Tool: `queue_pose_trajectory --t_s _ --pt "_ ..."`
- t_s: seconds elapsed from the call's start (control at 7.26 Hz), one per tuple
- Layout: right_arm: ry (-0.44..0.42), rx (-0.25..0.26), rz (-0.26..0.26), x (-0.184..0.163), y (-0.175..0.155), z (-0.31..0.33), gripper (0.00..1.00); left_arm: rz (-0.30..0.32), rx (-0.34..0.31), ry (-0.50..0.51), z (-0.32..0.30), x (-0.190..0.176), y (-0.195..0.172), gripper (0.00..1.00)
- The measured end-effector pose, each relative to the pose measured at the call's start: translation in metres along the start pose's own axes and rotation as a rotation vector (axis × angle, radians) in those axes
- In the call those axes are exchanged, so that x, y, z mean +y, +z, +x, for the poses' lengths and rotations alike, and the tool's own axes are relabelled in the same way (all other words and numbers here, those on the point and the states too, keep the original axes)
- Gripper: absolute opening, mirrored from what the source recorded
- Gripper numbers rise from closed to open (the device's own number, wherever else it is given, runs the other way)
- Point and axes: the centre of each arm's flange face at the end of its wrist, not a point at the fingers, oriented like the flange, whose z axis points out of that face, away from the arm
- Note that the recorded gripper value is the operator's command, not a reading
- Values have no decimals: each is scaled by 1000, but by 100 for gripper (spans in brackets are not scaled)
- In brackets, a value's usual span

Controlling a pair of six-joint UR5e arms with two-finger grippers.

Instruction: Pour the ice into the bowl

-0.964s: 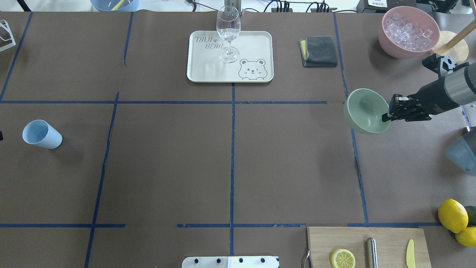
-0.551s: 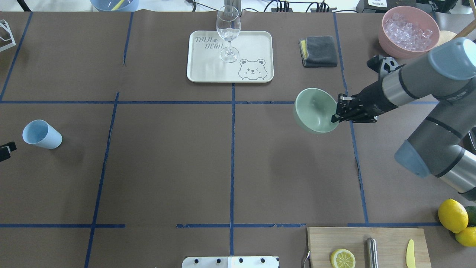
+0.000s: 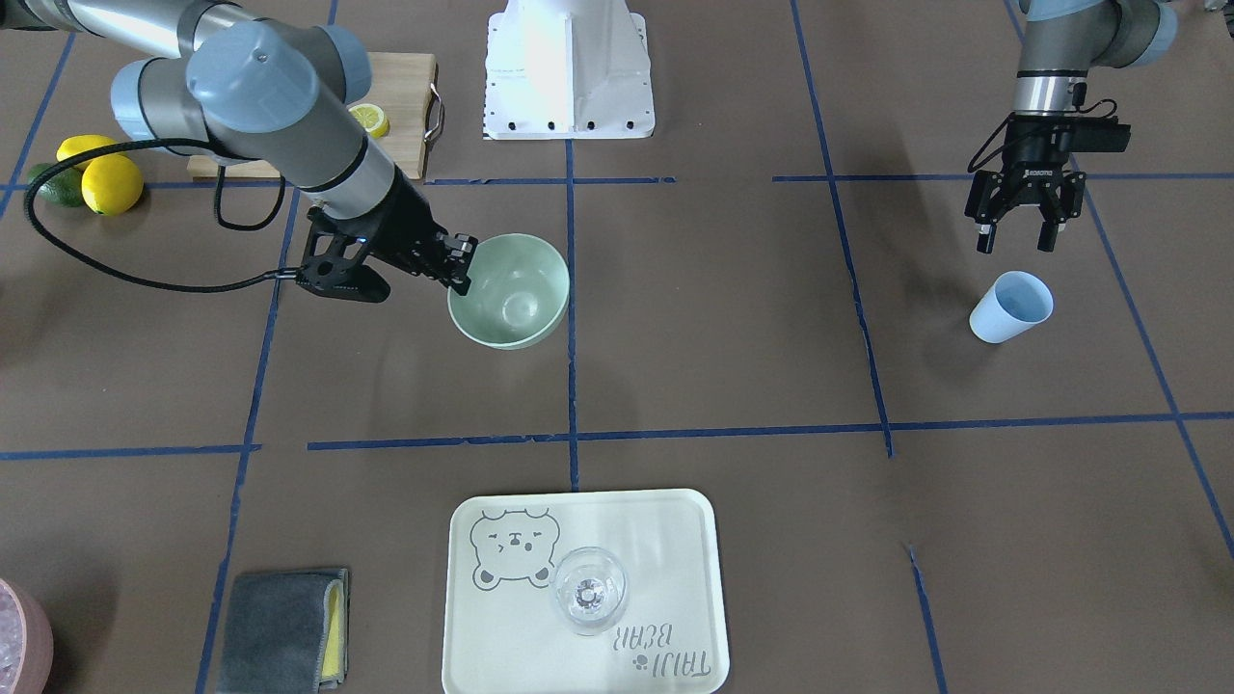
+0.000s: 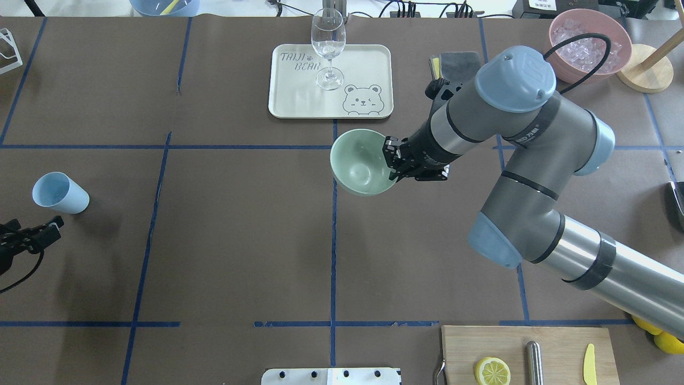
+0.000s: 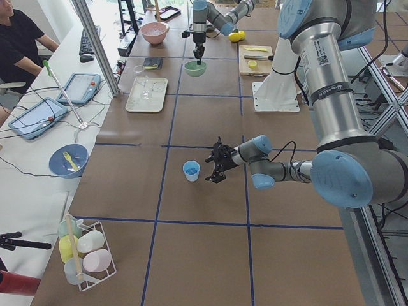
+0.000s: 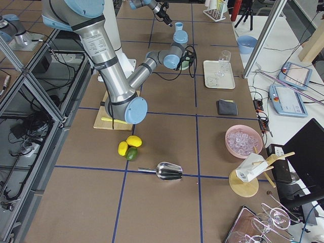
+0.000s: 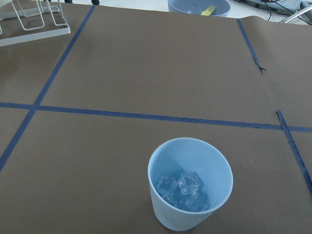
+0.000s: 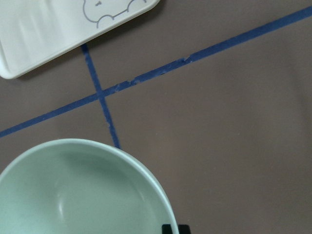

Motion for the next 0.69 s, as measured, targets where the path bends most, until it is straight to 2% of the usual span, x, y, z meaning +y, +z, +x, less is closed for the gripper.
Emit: queue_pose_trajectory --t_s 0.28,0.69 --pt "1 23 12 27 11 -41 0 66 -18 15 5 14 23 100" --pt "-10 47 19 45 35 -72 0 125 -25 22 13 17 36 98"
